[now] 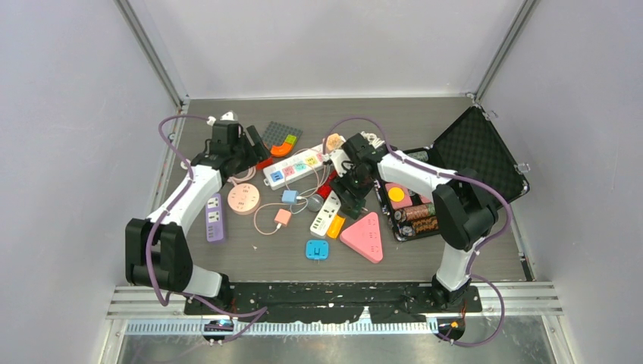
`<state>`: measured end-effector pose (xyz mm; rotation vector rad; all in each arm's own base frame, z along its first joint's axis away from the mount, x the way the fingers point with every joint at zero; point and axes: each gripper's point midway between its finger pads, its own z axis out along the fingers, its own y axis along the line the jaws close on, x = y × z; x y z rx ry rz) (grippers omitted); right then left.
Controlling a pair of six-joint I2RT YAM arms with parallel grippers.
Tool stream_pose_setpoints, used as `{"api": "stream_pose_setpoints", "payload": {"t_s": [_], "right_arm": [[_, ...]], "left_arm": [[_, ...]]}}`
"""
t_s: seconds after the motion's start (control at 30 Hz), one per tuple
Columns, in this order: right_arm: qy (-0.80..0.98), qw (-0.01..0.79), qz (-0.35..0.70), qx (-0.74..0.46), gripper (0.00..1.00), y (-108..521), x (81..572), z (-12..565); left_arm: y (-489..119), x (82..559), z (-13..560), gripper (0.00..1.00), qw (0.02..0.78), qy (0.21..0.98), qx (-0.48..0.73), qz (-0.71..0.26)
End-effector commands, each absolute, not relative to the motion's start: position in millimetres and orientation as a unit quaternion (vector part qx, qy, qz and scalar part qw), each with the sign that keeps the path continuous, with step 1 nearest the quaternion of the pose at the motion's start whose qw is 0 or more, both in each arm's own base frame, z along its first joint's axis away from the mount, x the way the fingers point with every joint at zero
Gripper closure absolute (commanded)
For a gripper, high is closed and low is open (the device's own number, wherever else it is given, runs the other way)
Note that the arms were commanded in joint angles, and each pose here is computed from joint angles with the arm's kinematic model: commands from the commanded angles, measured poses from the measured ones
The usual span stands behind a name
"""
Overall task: Insert the plug
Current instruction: Pick up the plug from the center of the board.
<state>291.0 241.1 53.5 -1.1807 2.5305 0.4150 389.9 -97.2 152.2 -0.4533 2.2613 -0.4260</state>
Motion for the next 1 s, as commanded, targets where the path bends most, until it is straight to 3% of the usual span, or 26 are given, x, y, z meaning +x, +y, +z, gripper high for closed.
{"api": "stream_pose_setpoints", "payload": {"t_s": [0.0, 0.07, 0.13, 0.27, 0.6, 0.97], "right_arm": [[0.875, 0.151, 0.132, -0.44, 0.4, 243, 290, 52], [0.874, 0.151, 0.127, -0.443, 0.51, 243, 291, 54], [0.872, 0.163, 0.133, -0.441, 0.69, 247, 295, 63], [0.862, 0.234, 0.135, -0.428, 0.82, 256, 312, 98], [0.809, 0.422, 0.168, -0.372, 0.84, 269, 345, 219], [0.719, 0.547, 0.316, -0.289, 0.82, 292, 341, 329]], "left_arm": [[-96, 397, 184, 0.28, 0.426, 0.872, -0.169, -0.171], [-96, 397, 188, 0.29, 0.431, 0.869, -0.169, -0.173], [-96, 397, 195, 0.29, 0.438, 0.866, -0.166, -0.174], [-97, 398, 212, 0.29, 0.453, 0.859, -0.155, -0.179], [-114, 394, 266, 0.29, 0.494, 0.837, -0.08, -0.223], [-142, 372, 357, 0.27, 0.574, 0.763, 0.053, -0.292]]}}
